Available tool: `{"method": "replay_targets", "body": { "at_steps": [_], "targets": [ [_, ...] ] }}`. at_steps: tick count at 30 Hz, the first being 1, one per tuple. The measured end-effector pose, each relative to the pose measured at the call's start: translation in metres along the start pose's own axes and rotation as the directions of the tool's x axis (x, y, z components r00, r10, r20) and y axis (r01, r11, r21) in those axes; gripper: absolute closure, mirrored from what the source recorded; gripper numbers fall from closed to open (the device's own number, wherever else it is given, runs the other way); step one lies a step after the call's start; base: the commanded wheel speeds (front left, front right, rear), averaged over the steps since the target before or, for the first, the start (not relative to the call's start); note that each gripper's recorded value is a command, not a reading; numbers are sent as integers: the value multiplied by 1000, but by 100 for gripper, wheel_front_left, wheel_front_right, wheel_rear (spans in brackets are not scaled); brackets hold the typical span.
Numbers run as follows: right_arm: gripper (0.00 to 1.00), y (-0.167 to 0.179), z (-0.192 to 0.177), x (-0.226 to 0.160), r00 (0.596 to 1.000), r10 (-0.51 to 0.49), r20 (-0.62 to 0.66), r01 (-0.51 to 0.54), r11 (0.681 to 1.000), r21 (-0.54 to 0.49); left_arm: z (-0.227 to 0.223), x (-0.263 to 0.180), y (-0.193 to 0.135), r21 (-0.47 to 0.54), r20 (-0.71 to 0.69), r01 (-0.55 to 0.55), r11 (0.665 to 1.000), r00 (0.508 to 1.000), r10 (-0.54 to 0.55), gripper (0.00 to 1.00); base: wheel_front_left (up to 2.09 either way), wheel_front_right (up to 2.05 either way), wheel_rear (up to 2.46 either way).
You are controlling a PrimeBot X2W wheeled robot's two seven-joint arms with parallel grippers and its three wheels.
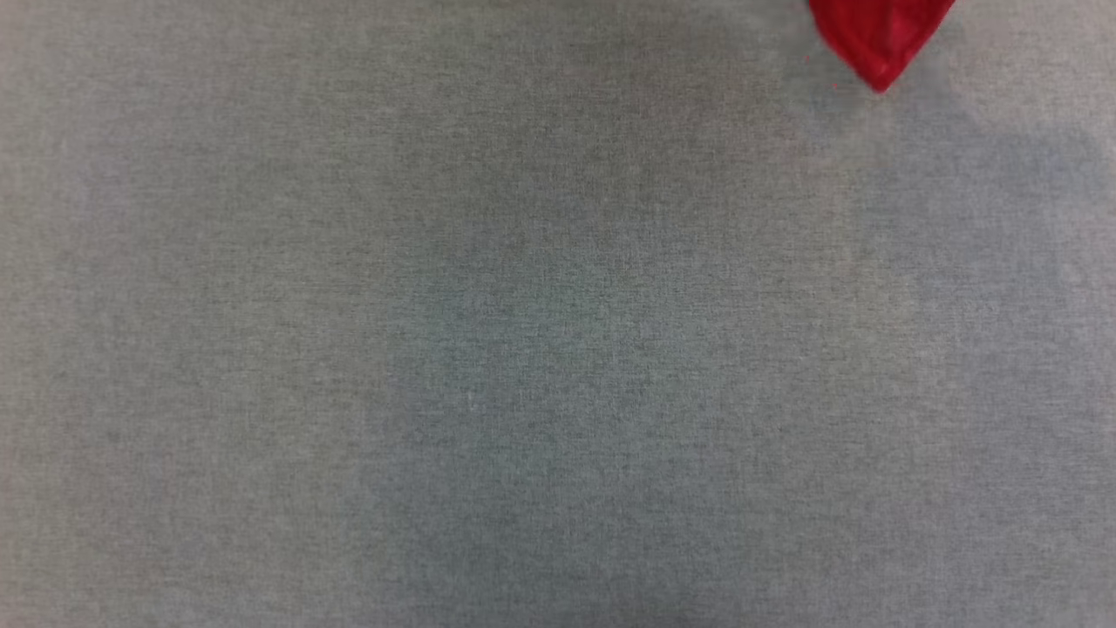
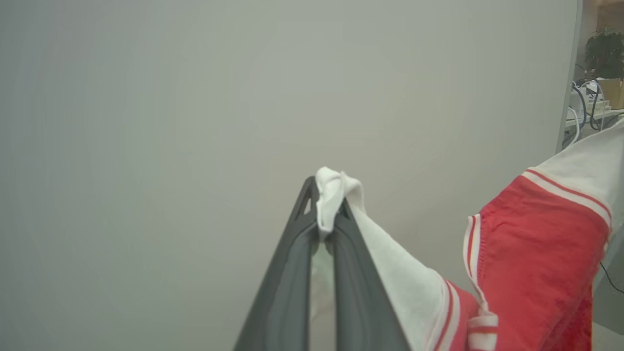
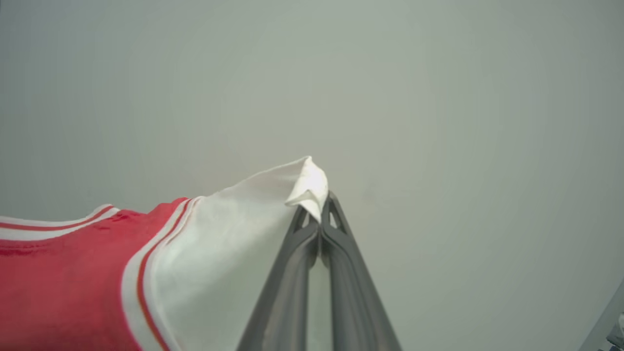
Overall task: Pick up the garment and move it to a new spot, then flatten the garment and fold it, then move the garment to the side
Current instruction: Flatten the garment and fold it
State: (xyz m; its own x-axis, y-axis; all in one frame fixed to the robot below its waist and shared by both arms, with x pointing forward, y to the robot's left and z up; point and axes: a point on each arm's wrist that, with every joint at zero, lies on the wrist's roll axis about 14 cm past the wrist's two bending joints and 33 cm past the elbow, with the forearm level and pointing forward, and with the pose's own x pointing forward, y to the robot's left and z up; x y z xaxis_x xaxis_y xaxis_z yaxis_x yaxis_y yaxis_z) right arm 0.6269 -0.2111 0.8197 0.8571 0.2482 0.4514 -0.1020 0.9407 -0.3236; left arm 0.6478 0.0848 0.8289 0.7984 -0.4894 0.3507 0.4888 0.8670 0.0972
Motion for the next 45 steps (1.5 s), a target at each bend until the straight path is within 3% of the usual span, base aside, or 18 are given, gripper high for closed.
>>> {"method": "replay_targets", "body": {
  "at_steps": [8, 18, 23, 30, 39, 45],
  "targets": [
    [100, -4, -14, 38, 1000, -14, 22, 16, 996, -87, -21, 21, 26, -42, 34, -58, 997, 998, 60, 100, 0, 0, 0],
    [100, 36, -126, 35, 989, 52, -138, -57, 998, -28, -128, 14, 41, -115, -97, -104, 988, 991, 93, 100, 0, 0, 0],
    [100, 60, -184, 2, 967, 97, -237, -93, 995, 26, -178, -9, 44, -124, -189, -127, 984, 977, 102, 100, 0, 0, 0],
    [100, 83, -212, -50, 940, 160, -303, -131, 985, 114, -219, -63, 48, -115, -252, -158, 981, 960, 125, 100, 0, 0, 0],
    [100, 107, -222, -142, 888, 235, -395, -147, 960, 240, -247, -152, 22, -177, -340, -197, 964, 932, 128, 100, 0, 0, 0],
    [100, 106, -220, -212, 854, 238, -462, -109, 952, 287, -255, -223, 3, -239, -412, -298, 924, 893, 182, 100, 0, 0, 0]
  ]
}}
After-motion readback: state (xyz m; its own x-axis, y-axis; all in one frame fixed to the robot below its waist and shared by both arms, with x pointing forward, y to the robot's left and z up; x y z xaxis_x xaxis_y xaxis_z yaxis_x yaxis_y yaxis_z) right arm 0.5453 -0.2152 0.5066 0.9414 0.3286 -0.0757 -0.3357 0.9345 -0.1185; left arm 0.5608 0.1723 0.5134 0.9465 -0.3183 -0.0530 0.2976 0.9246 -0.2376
